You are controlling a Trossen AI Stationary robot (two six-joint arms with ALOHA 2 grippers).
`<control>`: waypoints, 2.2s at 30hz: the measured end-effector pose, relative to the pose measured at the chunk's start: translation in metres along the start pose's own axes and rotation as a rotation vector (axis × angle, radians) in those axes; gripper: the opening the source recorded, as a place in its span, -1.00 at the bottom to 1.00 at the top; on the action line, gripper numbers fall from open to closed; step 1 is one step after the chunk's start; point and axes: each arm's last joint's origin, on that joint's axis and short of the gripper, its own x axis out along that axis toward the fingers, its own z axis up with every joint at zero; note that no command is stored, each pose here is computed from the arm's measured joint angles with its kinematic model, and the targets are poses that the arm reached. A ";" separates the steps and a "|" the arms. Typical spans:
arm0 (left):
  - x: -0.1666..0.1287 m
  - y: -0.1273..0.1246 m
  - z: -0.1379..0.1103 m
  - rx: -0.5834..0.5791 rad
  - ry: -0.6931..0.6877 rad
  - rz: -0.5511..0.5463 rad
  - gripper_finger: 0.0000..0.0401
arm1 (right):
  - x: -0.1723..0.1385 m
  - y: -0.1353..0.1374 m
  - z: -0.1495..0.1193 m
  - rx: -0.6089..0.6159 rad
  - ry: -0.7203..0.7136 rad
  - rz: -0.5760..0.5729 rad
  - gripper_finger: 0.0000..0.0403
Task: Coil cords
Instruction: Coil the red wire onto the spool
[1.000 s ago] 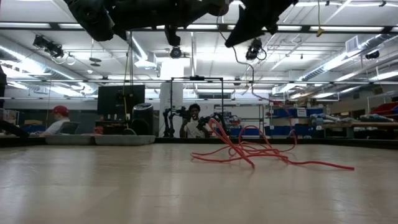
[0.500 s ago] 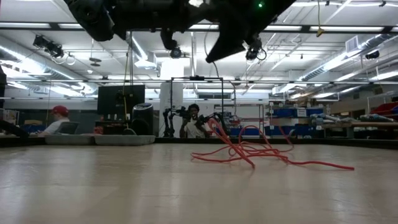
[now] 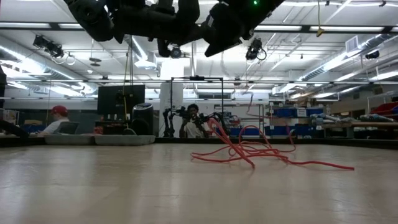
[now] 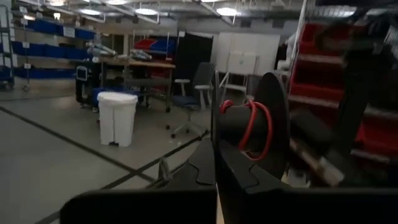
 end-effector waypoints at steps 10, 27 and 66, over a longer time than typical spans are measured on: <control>0.000 0.001 -0.005 0.035 0.044 0.015 -1.00 | -0.034 0.002 0.012 -0.184 -0.020 0.077 -0.76; 0.000 0.000 -0.004 -0.216 0.040 -0.006 -1.00 | -0.038 0.002 0.001 -1.084 0.142 -0.096 -0.53; 0.000 -0.004 0.000 -0.380 0.030 -0.114 -1.00 | -0.026 -0.015 0.005 -1.558 0.199 -0.112 -0.73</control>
